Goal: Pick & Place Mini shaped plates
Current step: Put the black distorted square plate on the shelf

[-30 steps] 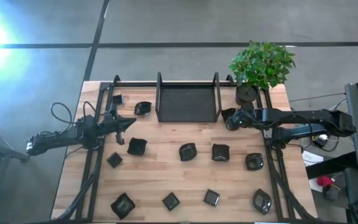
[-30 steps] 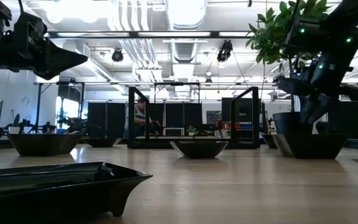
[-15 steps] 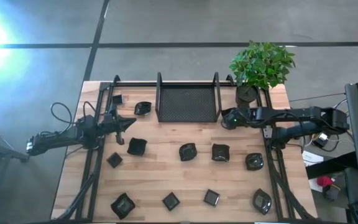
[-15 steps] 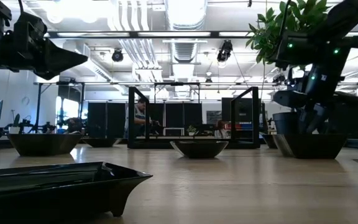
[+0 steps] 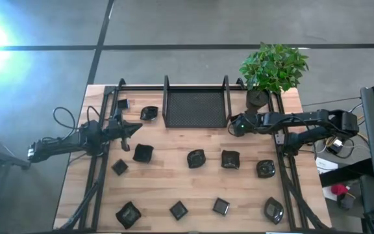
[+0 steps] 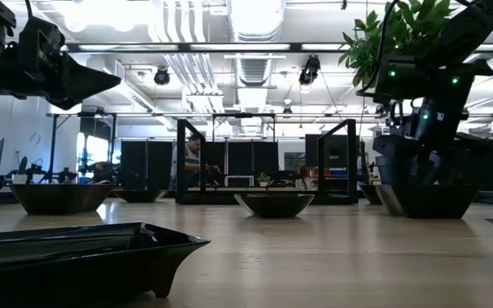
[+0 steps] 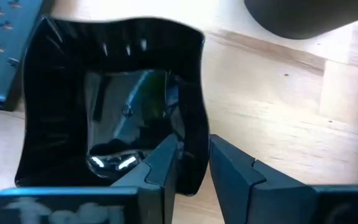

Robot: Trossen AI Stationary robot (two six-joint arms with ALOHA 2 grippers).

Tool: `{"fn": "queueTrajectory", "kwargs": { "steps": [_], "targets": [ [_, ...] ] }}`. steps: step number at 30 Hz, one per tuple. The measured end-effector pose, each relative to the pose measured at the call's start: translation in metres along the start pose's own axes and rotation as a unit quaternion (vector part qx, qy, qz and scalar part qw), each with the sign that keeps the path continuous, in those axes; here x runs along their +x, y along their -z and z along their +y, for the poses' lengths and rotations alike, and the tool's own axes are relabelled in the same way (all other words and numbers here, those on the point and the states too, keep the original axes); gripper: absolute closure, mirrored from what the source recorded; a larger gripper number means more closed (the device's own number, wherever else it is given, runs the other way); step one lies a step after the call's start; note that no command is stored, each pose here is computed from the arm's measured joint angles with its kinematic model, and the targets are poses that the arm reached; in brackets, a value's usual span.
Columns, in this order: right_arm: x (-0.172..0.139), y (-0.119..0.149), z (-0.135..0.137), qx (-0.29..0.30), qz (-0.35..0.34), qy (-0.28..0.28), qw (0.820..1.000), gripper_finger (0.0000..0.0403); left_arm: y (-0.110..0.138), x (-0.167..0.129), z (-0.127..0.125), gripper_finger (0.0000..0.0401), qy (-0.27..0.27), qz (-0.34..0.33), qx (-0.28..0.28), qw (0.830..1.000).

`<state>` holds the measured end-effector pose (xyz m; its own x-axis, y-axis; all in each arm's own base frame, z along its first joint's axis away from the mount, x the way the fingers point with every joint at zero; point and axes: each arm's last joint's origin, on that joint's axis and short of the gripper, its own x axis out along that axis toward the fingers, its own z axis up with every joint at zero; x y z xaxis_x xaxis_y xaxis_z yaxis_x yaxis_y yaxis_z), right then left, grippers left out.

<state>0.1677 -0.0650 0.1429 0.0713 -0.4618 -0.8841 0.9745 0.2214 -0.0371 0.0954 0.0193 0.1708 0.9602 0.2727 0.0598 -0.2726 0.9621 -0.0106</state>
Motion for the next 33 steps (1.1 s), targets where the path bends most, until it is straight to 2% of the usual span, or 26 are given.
{"fn": "queueTrajectory", "kwargs": {
  "steps": [7,16,25,33],
  "targets": [
    [0.000,-0.001,0.000,-0.037,0.015,-0.012,0.999,0.0388,0.000,0.000,0.000,0.0401,0.000,0.000,0.000,1.000],
    [-0.008,-0.004,-0.003,-0.052,-0.007,-0.020,0.998,0.0395,0.000,0.000,0.000,0.0401,0.000,0.000,0.000,1.000],
    [-0.025,-0.012,-0.005,-0.045,-0.035,-0.058,0.997,0.0395,0.000,0.000,0.000,0.0401,0.000,0.000,0.000,1.000],
    [-0.042,-0.013,-0.004,-0.061,-0.025,-0.098,0.993,0.0395,0.000,0.000,0.000,0.0401,0.000,0.000,0.000,1.000]
  ]
}}
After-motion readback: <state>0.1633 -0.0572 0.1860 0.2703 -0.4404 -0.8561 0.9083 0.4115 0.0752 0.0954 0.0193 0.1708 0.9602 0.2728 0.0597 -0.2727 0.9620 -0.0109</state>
